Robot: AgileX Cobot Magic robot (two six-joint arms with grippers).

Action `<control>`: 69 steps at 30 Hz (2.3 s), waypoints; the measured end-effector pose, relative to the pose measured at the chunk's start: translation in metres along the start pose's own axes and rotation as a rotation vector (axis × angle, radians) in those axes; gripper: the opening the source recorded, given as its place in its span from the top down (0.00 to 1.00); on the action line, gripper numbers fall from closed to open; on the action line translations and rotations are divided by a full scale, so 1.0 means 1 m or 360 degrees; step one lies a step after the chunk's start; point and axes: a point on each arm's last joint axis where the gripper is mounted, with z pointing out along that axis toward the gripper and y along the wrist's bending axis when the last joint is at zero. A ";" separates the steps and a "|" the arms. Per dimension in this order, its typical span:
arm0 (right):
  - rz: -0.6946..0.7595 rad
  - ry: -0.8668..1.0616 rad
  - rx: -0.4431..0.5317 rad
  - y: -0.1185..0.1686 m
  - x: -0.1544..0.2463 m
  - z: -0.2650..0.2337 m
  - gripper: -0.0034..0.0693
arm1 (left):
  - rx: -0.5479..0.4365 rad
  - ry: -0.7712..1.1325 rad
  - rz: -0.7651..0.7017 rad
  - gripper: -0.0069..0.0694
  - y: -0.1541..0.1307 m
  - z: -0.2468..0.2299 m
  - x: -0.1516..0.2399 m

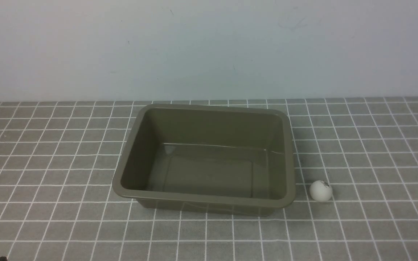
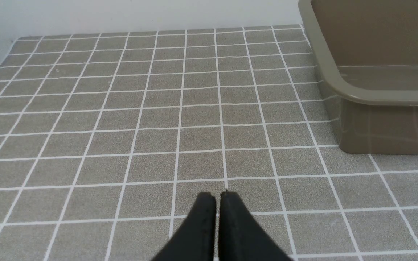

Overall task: Put the table tennis balls into the box on the grey coffee tablecloth.
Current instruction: 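Reach for and grasp a ping pong ball on the table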

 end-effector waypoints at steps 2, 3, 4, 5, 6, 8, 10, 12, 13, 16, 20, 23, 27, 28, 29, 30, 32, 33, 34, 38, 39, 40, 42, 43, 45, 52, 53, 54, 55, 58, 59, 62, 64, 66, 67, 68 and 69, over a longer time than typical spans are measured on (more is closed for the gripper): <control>0.0000 0.0000 0.0000 0.000 0.000 0.000 0.97 | 0.0000 0.0000 0.0000 0.91 0.000 0.000 0.000; 0.0000 0.0000 0.0000 0.000 0.000 0.000 0.97 | 0.0000 0.0000 0.0000 0.91 0.000 0.000 0.000; 0.0007 -0.0002 -0.0001 0.000 0.000 0.000 0.97 | 0.0000 0.0000 0.0000 0.91 0.000 0.000 0.000; 0.0047 -0.0017 -0.0015 0.001 -0.001 0.000 0.97 | 0.0000 0.0000 0.0000 0.91 0.000 0.000 0.000; 0.0073 -0.0027 -0.0025 0.001 -0.001 0.000 0.97 | 0.0000 0.0000 0.0000 0.91 0.000 0.000 0.000; 0.0231 -0.0114 -0.0095 0.005 -0.005 0.000 0.97 | 0.0000 0.0000 0.0000 0.91 0.000 0.000 0.000; 0.0336 -0.0242 -0.0173 0.008 -0.013 -0.001 0.97 | 0.0000 0.0000 0.0000 0.91 0.000 0.000 0.000; 0.0382 -0.0385 -0.0247 0.011 -0.021 -0.003 0.97 | 0.0000 0.0000 0.0000 0.91 0.000 0.000 0.000; 0.0383 -0.0452 -0.0276 0.012 -0.025 -0.004 0.97 | 0.0000 0.0000 0.0000 0.91 0.000 0.000 0.000; 0.0380 -0.0545 -0.0316 0.014 -0.030 -0.006 0.97 | 0.0000 0.0000 0.0000 0.91 0.000 0.000 0.000; 0.0384 -0.0655 -0.0366 0.015 -0.036 -0.009 0.97 | 0.0000 0.0000 0.0000 0.91 0.000 0.000 0.000; 0.0470 -0.0806 -0.0444 0.017 -0.046 -0.014 0.97 | -0.0001 0.0000 0.0000 0.91 0.000 0.000 0.000; 0.0583 -0.0733 -0.0423 0.019 -0.074 -0.019 0.97 | -0.0001 0.0000 0.0000 0.91 0.000 0.000 0.000; 0.0584 -0.0534 -0.0332 0.021 -0.090 -0.014 0.97 | -0.0001 0.0000 0.0000 0.91 0.000 0.000 0.000; 0.0579 -0.0474 -0.0300 0.022 -0.100 -0.013 0.97 | -0.0001 0.0000 0.0000 0.91 0.000 0.000 0.000; 0.0555 -0.0323 -0.0228 0.023 -0.109 -0.006 0.97 | -0.0001 0.0000 0.0000 0.91 0.000 0.000 0.000; 0.0483 -0.0045 -0.0110 0.025 -0.121 0.008 0.97 | -0.0001 0.0000 0.0000 0.91 0.000 0.000 0.000; 0.0414 0.0216 -0.0028 0.027 -0.125 0.021 0.97 | -0.0001 0.0000 0.0000 0.91 0.000 0.000 0.000; 0.0358 0.0342 0.0003 0.029 -0.130 0.031 0.97 | -0.0001 0.0000 0.0000 0.91 0.000 0.000 0.000; 0.0154 0.0982 0.0044 0.041 -0.134 0.080 0.97 | -0.0001 0.0000 0.0000 0.91 0.000 0.000 0.000; 0.0140 0.1049 0.0042 0.042 -0.131 0.085 0.97 | -0.0001 0.0000 0.0000 0.91 0.000 0.000 0.000; 0.0107 0.1232 0.0009 0.048 -0.130 0.107 0.97 | -0.0001 0.0000 0.0000 0.91 0.000 0.000 0.000; 0.0058 0.1390 -0.0085 0.057 -0.129 0.136 0.97 | -0.0001 0.0000 0.0000 0.91 0.000 0.000 0.000; 0.0067 0.1404 -0.0097 0.058 -0.129 0.138 0.97 | -0.0001 0.0000 0.0000 0.91 0.000 0.000 0.000; 0.0043 0.1518 -0.0180 0.068 -0.123 0.171 0.96 | -0.0001 0.0000 0.0000 0.91 0.000 0.000 0.000; -0.0055 0.1686 -0.0275 0.096 -0.099 0.223 0.92 | -0.0001 0.0000 0.0000 0.91 0.000 0.000 0.000; -0.0063 0.1701 -0.0280 0.099 -0.096 0.227 0.92 | -0.0001 0.0000 0.0000 0.91 0.000 0.000 0.000; -0.0084 0.1744 -0.0282 0.104 -0.088 0.241 0.86 | -0.0001 0.0000 0.0000 0.91 0.000 0.000 0.000; -0.0087 0.1763 -0.0279 0.105 -0.083 0.246 0.83 | -0.0001 0.0000 0.0000 0.91 0.000 0.000 0.000; -0.0079 0.1785 -0.0260 0.107 -0.072 0.265 0.69 | -0.0001 0.0000 0.0000 0.91 0.000 0.000 0.000; -0.0078 0.1779 -0.0259 0.107 -0.070 0.268 0.63 | -0.0001 0.0000 0.0000 0.91 0.000 0.000 0.000; -0.0076 0.1786 -0.0245 0.108 -0.058 0.281 0.47 | -0.0001 0.0000 0.0000 0.91 0.000 0.000 0.000; -0.0073 0.1795 -0.0236 0.107 -0.051 0.288 0.37 | -0.0001 0.0000 0.0000 0.91 0.000 0.000 0.000; -0.0081 0.1817 -0.0227 0.106 -0.040 0.294 0.29 | -0.0001 0.0000 0.0000 0.91 0.000 0.000 0.000; -0.0082 0.1838 -0.0219 0.106 -0.033 0.297 0.26 | -0.0001 0.0000 0.0000 0.91 0.000 0.000 0.000; -0.0080 0.1854 -0.0215 0.105 -0.029 0.298 0.25 | -0.0001 0.0000 0.0000 0.91 0.000 0.000 0.000; -0.0079 0.1873 -0.0209 0.105 -0.024 0.300 0.25 | -0.0001 0.0000 0.0000 0.91 0.000 0.000 0.000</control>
